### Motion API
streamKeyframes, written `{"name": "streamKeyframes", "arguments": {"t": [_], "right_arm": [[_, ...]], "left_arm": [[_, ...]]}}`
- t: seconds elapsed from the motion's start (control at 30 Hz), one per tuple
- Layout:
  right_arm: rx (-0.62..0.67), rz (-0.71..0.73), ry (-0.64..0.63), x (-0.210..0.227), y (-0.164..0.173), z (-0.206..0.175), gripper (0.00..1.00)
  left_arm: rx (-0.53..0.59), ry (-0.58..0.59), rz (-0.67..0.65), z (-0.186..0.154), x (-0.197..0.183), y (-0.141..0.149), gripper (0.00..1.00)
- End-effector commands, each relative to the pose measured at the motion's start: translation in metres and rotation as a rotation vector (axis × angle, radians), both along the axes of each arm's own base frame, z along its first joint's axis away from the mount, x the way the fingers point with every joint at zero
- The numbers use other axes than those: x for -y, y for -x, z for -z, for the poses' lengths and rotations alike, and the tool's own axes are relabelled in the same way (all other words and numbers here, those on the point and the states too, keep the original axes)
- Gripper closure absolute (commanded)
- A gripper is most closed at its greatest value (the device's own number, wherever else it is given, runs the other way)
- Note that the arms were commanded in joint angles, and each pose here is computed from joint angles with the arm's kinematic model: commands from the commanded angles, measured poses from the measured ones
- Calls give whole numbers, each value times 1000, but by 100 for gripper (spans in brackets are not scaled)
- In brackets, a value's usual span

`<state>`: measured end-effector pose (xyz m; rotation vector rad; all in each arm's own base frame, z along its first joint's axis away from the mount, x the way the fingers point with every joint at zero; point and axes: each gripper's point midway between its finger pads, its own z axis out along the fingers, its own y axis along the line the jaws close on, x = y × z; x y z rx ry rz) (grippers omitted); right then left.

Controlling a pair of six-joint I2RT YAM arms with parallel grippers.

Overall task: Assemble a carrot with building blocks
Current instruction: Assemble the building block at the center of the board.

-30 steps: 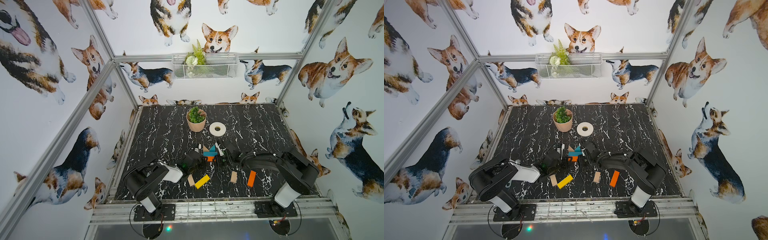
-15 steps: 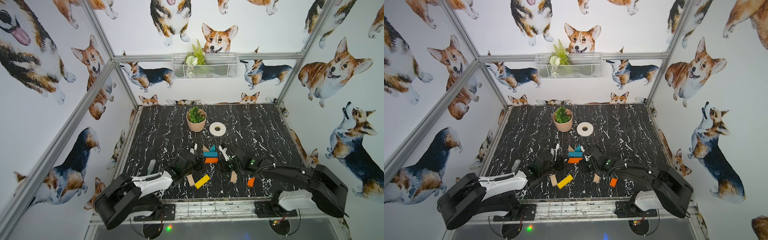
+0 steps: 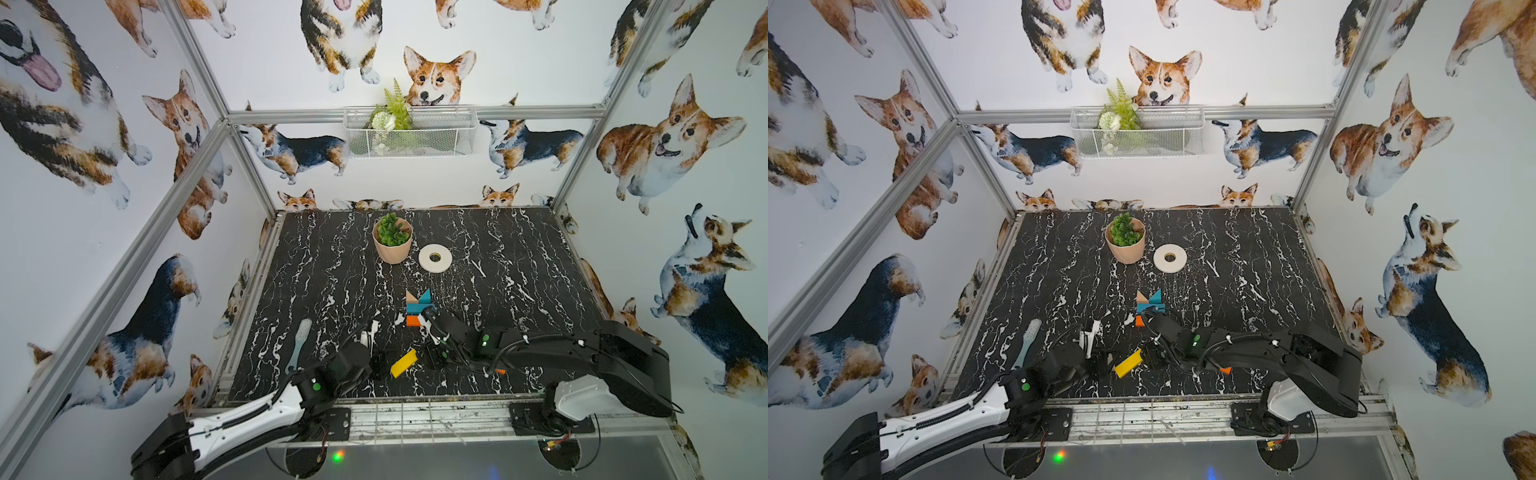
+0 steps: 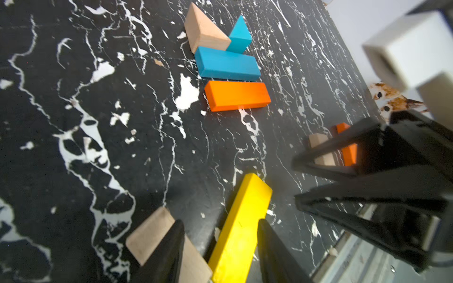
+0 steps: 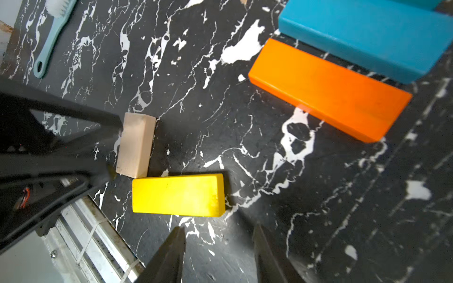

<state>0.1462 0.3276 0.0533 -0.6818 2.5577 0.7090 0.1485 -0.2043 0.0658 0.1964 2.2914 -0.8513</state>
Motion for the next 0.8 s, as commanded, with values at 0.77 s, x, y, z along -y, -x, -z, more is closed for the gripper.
{"name": "streamKeyframes", "arguments": {"t": [0.77], "right_arm": [[7,-3,-17,-18,-12,2,49]], "left_arm": [[-15,-154,-56,26,1,47,48]]}}
